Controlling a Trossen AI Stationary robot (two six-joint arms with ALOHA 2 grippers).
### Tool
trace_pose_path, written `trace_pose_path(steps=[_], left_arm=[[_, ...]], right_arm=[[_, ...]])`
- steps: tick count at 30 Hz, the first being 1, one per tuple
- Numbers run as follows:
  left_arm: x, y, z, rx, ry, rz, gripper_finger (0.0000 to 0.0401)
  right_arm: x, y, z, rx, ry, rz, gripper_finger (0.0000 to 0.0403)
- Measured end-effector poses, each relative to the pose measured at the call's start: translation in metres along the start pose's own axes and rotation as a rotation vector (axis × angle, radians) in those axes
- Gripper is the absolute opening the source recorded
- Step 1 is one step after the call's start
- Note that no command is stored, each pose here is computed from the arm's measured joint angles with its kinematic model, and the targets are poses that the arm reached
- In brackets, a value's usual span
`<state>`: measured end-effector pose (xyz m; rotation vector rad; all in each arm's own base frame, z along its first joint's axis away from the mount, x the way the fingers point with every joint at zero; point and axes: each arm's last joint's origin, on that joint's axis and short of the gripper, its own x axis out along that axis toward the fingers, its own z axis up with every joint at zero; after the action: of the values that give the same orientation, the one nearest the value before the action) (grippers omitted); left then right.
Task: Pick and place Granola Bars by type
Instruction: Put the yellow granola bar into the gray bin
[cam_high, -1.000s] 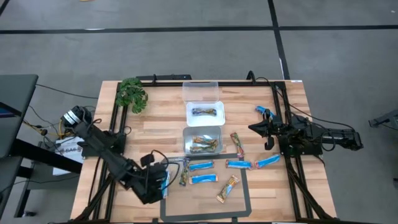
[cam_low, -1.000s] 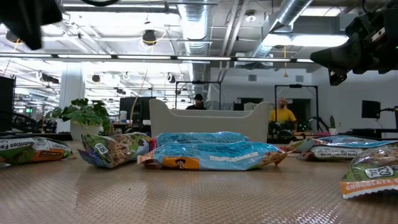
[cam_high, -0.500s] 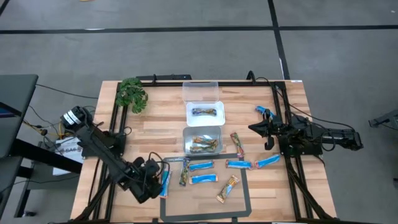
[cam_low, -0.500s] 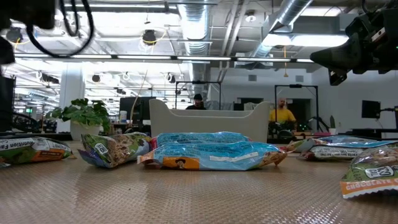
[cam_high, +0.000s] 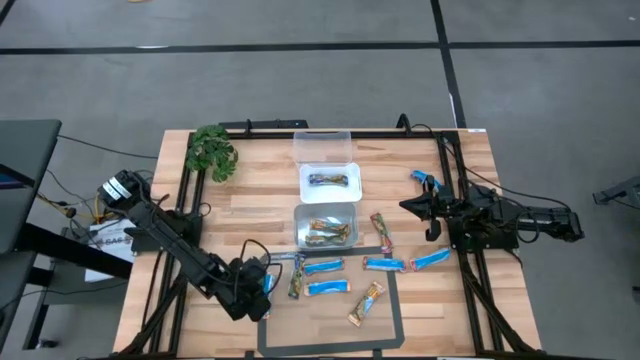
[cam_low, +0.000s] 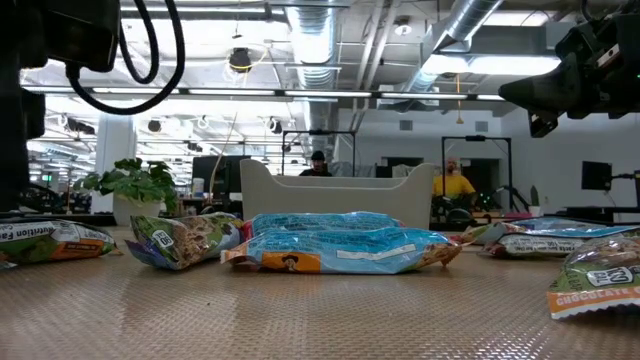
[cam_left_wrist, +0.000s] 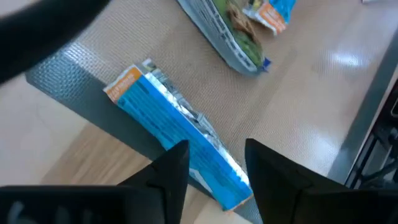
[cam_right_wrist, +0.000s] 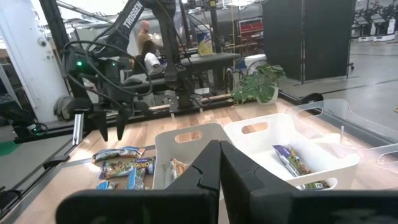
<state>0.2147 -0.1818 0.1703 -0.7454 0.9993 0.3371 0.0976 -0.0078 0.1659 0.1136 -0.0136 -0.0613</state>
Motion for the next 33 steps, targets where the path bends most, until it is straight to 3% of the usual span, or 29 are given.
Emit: trace_pose_path(steps=[7,22,28,33], left_arm=[[0.000,0.002,0.001,-0.099,-0.048,0.023,0.0191],[0.042,0.003,-0.011,-0.245,0.020,0.080,0.0172],[0.042,-0.003,-0.007,-0.248,0.017,0.089,0.0146],[0.039,-0.009,-0.004,-0.208,0.024,0.115,0.0086]], right_arm=[[0.000,0.000,0.000,0.000,0.000,0.000,0.0000],[0.000,0.000,0.000,0.000,0.000,0.000,0.0000],[0.000,0.000,0.000,0.000,0.000,0.000,0.0000],[0.000,0.000,0.000,0.000,0.000,0.000,0.0000]])
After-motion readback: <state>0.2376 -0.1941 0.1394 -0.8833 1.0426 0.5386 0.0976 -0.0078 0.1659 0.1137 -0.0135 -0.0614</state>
